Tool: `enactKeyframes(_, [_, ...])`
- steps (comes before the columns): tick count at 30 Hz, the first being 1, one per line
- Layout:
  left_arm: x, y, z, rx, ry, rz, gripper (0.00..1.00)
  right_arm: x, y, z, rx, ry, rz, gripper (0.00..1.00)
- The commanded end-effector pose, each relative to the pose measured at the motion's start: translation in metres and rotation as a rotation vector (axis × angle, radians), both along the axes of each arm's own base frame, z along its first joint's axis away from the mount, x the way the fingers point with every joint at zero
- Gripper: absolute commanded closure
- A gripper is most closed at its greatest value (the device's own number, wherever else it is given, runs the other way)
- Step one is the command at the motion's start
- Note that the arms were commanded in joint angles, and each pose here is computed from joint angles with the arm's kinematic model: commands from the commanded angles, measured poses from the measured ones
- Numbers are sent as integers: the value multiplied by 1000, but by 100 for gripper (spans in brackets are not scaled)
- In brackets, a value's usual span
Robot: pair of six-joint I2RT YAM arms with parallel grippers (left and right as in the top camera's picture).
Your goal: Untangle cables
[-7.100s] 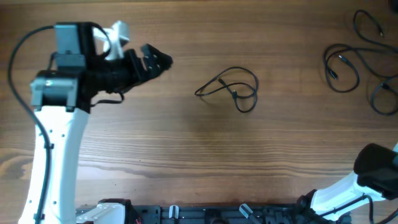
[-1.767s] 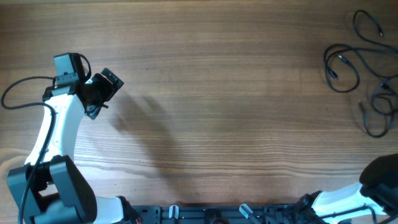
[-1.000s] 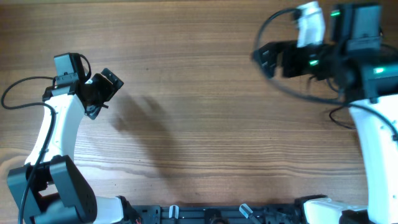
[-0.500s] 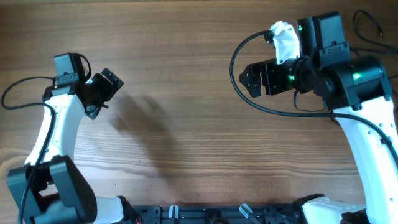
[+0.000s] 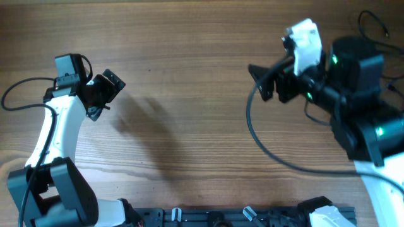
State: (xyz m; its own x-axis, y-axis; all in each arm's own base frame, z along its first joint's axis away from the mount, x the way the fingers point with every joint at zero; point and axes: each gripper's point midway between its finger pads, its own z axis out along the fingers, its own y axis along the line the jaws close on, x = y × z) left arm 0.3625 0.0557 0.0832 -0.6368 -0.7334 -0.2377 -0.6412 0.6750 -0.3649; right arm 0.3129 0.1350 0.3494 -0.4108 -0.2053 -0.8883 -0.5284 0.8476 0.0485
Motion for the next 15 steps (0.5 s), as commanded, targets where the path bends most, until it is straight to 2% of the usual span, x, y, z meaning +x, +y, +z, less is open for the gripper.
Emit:
enactKeyframes(1, [-1, 4, 1, 20, -4, -4, 0, -23, -25, -15, -42, -110, -35, 0])
enactKeyframes(3, [-1, 4, 1, 20, -4, -4, 0, -35, -36, -20, -49, -178, -57, 0])
enactKeyframes(9, [-1, 4, 1, 20, -4, -4, 0, -69, -59, -47, -15, -514, -125, 0])
enactKeyframes(15, [-1, 4, 1, 20, -4, -4, 0, -82, -60, -95, 4, -601, -126, 0])
